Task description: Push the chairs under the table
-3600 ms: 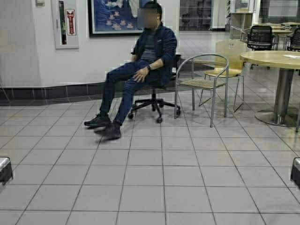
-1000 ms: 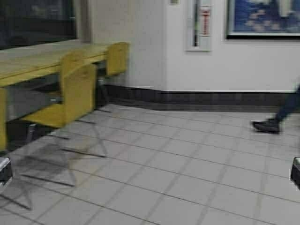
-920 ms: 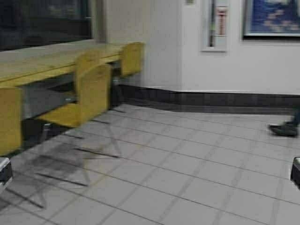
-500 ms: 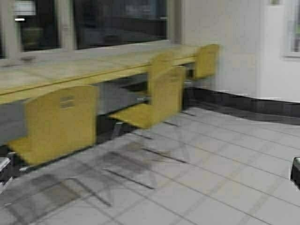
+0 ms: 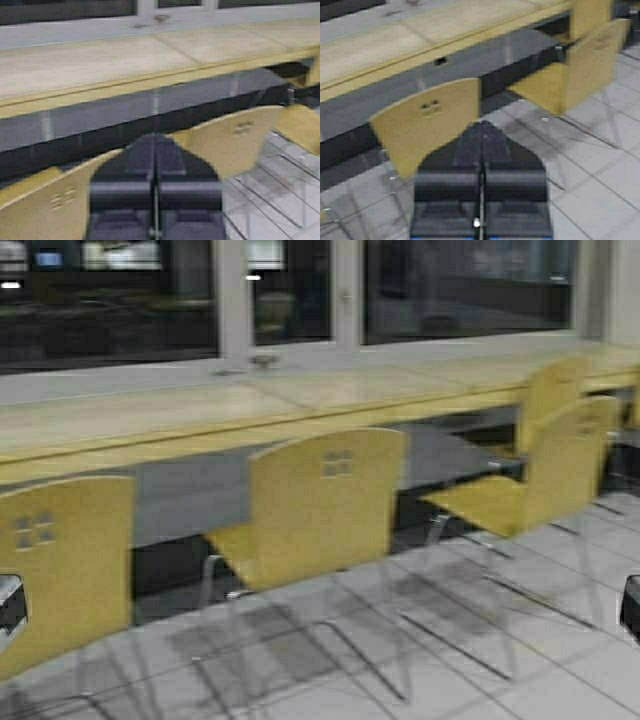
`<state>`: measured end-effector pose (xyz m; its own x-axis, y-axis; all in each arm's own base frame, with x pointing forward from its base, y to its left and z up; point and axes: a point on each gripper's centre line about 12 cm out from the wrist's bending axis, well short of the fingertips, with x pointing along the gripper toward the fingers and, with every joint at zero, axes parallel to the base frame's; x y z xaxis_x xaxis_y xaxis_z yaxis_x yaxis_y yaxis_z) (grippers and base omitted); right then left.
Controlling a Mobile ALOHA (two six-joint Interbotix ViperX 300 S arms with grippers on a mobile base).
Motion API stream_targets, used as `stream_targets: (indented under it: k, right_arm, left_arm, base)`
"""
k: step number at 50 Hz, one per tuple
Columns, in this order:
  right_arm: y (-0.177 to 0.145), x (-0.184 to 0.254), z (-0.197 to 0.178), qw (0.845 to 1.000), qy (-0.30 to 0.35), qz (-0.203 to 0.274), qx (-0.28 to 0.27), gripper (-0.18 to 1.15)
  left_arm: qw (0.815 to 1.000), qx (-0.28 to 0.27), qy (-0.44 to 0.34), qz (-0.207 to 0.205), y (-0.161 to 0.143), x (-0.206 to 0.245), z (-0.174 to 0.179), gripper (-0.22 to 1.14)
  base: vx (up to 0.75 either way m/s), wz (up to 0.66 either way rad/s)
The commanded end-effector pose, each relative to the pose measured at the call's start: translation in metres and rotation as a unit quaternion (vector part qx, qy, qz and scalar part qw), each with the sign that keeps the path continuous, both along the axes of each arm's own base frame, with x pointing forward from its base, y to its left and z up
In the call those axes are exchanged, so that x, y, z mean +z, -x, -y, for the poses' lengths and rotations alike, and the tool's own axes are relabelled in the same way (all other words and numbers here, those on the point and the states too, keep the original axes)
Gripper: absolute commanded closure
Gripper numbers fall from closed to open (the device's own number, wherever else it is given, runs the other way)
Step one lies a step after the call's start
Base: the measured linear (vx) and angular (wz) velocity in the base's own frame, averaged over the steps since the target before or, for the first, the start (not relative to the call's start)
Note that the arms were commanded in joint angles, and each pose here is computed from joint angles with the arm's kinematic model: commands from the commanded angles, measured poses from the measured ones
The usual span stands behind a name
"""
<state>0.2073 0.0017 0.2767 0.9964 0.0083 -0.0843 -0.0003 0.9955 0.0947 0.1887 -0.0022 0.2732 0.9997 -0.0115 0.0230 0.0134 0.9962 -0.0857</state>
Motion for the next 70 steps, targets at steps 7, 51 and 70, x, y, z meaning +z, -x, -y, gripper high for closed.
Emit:
stream_targets:
  k: [7,51,70]
  right_arm:
    - [-0.001,0.005,0.000,1.000,-0.001,0.006,0.000,0.93]
    - [-0.080,-0.070,-0.027,0.974,-0.088,-0.210,0.014,0.92]
    - [-0.146,-0.122,-0.078,0.949,-0.099,-0.296,0.049,0.92]
  left_arm:
    - [0.999,-0.002,0.031,0.008,-0.004,0.008,0.000,0.89]
    - [0.931,-0.041,0.270,-0.243,-0.053,-0.088,0.055,0.89]
    - [0.874,0.021,0.316,-0.368,-0.095,-0.171,0.082,0.89]
  base:
    - [0.21,0.43]
    - [0.19,0.32]
    - [0.12,0.16]
